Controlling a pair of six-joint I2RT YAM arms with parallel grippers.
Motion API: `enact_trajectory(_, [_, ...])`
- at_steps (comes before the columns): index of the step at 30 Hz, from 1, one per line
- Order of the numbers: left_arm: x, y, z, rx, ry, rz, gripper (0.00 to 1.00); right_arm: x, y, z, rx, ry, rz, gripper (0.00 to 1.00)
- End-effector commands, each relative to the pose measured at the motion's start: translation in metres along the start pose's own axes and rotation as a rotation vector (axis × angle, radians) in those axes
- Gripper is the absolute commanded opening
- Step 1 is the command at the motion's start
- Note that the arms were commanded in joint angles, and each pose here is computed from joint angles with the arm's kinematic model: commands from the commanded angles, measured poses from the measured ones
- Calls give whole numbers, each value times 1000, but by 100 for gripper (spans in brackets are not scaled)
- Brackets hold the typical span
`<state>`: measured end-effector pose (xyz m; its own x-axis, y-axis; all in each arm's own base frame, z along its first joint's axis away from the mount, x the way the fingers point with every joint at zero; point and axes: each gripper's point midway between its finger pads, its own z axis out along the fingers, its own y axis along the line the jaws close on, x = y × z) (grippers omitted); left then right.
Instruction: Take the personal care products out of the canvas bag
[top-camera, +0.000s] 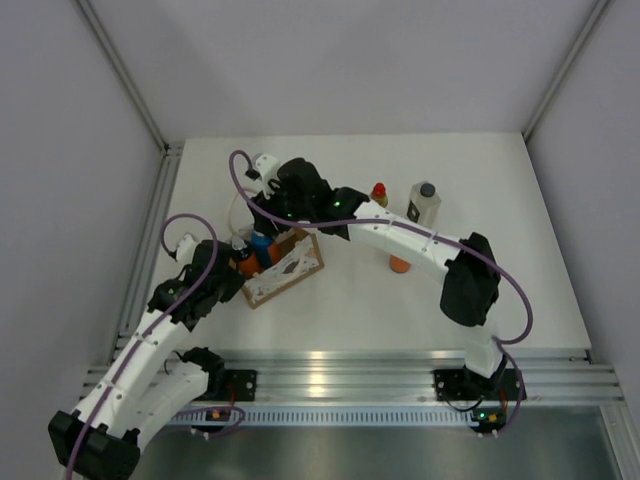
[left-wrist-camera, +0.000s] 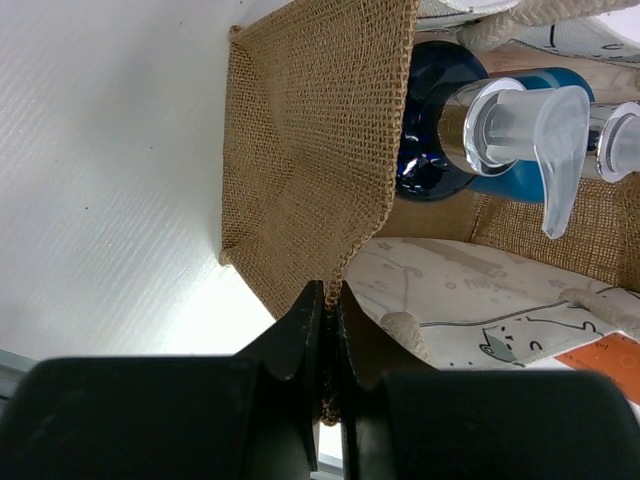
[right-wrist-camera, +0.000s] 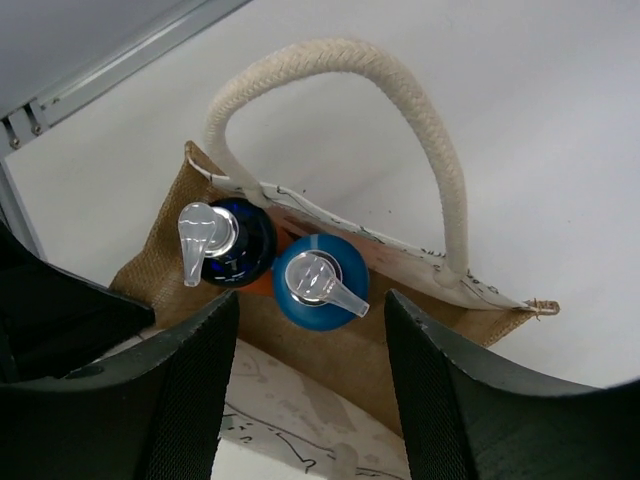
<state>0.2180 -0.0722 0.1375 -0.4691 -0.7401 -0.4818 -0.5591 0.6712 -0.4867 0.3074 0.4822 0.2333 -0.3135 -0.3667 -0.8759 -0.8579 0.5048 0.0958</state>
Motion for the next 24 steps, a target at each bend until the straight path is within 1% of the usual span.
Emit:
enact_trajectory(1, [8,8,4,-20,22,-2,0,-9,16,7,-63,-12,-88,57])
enact_trajectory(7, [11,11,6,-30,31,10,0,0,24,17,-116,4,-172,56])
enact_trajectory(13, [13,13,8,-36,37,13,0,5,10,29,-63,16,-221,55])
enact_trajectory(18, [15,12,7,-30,49,12,0,7,10,34,-76,20,-215,52])
enact_trajectory(22, [14,12,6,-27,48,19,0,3,12,34,-101,9,-193,51])
enact_trajectory(23, [14,12,6,-27,48,19,0,2,14,33,-107,4,-193,49])
enact_trajectory(24, [14,12,6,-27,48,20,0,2,14,33,-110,4,-192,44])
